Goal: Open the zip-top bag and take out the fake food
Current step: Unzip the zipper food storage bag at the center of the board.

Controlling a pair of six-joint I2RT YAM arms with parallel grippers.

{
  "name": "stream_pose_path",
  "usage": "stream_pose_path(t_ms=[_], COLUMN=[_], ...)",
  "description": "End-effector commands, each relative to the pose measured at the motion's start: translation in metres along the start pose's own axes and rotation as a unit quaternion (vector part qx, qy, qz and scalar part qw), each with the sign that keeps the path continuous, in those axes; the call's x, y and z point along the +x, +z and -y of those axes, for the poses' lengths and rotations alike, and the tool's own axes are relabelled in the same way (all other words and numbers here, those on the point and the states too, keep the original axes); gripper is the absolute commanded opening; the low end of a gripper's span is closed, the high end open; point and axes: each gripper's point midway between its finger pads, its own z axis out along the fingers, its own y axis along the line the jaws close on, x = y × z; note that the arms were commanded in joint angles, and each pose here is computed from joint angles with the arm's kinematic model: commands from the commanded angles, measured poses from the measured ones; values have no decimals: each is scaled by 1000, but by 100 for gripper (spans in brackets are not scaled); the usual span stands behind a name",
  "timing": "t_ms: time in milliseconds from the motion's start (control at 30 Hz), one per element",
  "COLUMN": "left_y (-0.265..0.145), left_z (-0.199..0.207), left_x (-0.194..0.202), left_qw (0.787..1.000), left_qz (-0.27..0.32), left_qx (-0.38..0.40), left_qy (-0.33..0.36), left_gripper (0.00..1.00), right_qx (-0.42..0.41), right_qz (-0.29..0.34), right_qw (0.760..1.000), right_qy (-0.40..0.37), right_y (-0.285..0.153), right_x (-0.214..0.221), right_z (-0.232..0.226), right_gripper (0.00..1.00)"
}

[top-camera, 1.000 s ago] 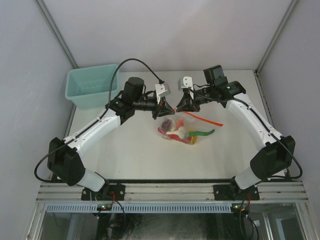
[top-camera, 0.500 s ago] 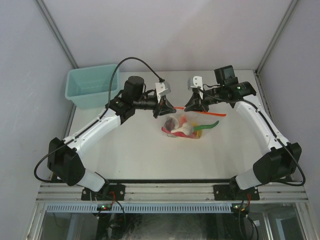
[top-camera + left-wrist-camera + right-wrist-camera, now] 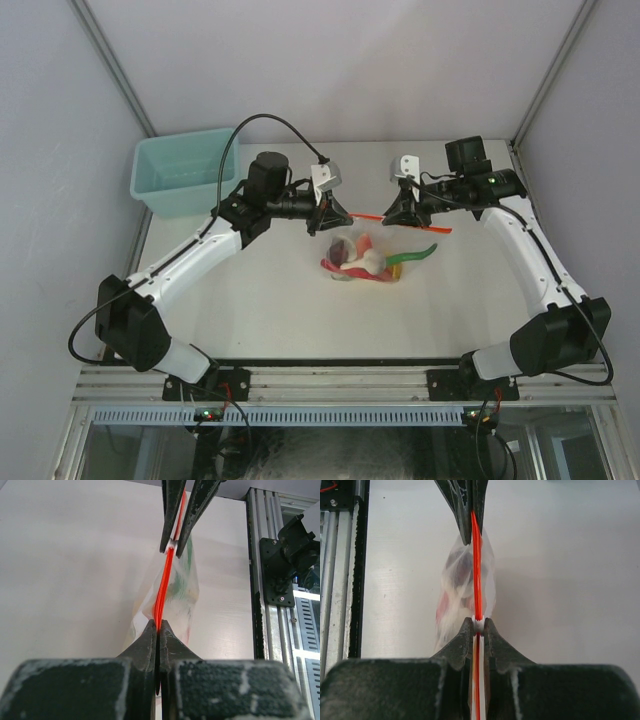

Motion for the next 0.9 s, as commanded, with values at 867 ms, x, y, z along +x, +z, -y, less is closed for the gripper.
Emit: stream_pose_path(t_ms=[867], left_y=[3], left_z=[-8], left_x=[-50], left_qw=[997], left_qz=[59], left_qx=[0], left_qy=[43], left_gripper=[0], right_qx=[75], right_qz=[-37], right_qw=[996], right_qy=[11], right_y=[-54], right_x=[36], right_z=[-11], right_gripper=[0])
